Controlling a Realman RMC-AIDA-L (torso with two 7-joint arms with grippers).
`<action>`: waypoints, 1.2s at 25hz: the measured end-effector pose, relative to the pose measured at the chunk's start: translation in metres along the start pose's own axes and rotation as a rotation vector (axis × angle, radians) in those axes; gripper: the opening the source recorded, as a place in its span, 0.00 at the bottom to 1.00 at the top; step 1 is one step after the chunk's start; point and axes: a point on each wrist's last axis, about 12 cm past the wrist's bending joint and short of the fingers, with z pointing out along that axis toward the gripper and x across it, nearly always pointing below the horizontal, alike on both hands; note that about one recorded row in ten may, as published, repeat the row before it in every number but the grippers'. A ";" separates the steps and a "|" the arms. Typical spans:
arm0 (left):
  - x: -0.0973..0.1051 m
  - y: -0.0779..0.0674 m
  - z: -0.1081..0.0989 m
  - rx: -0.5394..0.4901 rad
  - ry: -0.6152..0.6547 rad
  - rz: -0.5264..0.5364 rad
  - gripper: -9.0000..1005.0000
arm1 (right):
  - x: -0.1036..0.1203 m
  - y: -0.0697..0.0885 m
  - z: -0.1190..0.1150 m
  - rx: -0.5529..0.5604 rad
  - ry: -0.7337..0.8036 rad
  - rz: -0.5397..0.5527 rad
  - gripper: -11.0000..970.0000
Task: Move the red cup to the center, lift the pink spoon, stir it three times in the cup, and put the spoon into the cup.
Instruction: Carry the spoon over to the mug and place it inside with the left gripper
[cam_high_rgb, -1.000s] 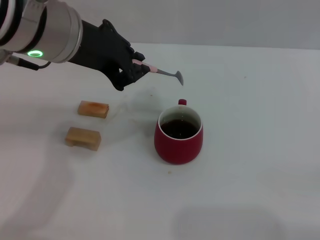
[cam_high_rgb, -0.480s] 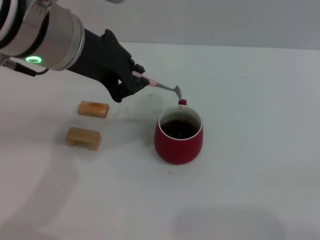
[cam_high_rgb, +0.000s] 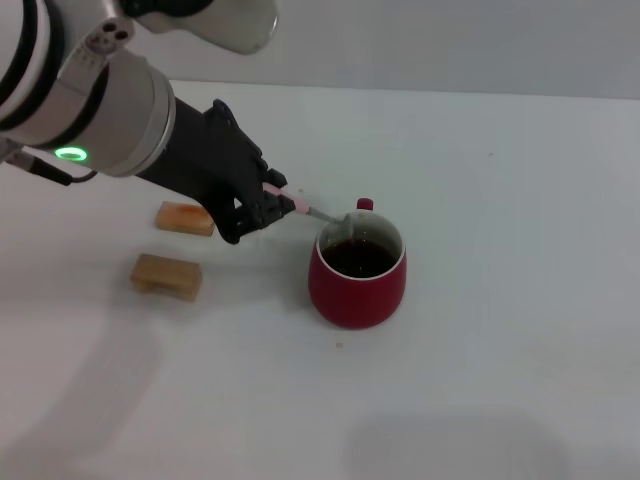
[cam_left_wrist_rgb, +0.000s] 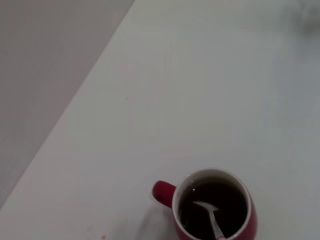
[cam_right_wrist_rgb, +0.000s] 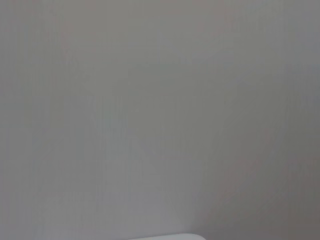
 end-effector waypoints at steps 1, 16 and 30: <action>0.000 -0.001 0.001 0.005 0.004 0.000 0.17 | 0.000 0.000 0.000 -0.002 -0.001 0.000 0.01; 0.004 0.000 0.020 0.027 0.059 -0.006 0.17 | 0.000 0.003 0.000 -0.019 -0.004 0.001 0.01; 0.006 0.005 0.037 0.043 0.076 -0.008 0.17 | 0.000 0.005 -0.002 -0.031 -0.006 0.002 0.01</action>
